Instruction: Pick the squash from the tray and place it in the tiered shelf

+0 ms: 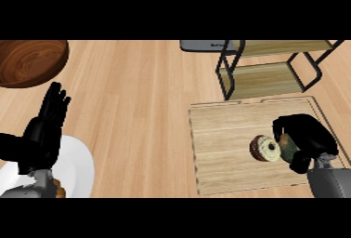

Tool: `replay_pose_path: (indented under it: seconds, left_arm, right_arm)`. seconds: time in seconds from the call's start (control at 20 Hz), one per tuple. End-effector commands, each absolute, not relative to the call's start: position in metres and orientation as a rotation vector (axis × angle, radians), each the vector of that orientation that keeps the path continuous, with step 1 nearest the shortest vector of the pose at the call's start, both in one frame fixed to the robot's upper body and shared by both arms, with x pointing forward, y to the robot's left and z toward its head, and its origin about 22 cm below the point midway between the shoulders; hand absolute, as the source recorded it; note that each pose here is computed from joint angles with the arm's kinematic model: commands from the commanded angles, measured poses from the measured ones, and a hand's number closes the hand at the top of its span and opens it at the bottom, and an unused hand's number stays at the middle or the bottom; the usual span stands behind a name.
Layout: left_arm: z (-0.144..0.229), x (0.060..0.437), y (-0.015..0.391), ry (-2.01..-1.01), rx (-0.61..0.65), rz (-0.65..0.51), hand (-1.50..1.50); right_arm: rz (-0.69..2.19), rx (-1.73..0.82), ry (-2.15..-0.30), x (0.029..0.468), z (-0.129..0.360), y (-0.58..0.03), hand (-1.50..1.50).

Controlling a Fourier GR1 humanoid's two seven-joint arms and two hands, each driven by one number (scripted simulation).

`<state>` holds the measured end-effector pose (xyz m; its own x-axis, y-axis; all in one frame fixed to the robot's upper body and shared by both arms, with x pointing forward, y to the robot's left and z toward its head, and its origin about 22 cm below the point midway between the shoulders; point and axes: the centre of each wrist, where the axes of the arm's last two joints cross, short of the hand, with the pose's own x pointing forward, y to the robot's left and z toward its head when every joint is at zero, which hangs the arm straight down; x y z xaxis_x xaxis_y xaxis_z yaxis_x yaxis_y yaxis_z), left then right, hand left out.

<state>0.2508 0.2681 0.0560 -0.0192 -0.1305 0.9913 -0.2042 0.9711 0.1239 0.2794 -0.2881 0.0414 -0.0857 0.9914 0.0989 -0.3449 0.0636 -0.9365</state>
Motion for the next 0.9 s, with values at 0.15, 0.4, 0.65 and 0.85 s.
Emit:
replay_pose_path:
  seconds: [0.15, 0.4, 0.65, 0.85]
  left_arm:
    - [0.06, 0.258, 0.276, -1.585, 0.268, 0.06, 0.0]
    - [0.049, 0.251, 0.276, -1.586, 0.273, 0.047, 0.0]
    - [0.065, 0.252, 0.272, -1.59, 0.241, 0.043, 0.0]
    - [0.064, 0.248, 0.273, -1.597, 0.258, 0.039, 0.0]
  right_arm:
    - [1.11, -0.707, -1.272, 0.256, 0.087, -0.239, 1.5]
    - [0.814, -0.664, -1.479, 0.237, 0.146, -0.242, 1.5]
    - [0.58, -0.818, -1.492, 0.213, 0.203, -0.245, 1.5]
    - [0.567, -0.949, -1.467, 0.21, 0.243, -0.27, 1.5]
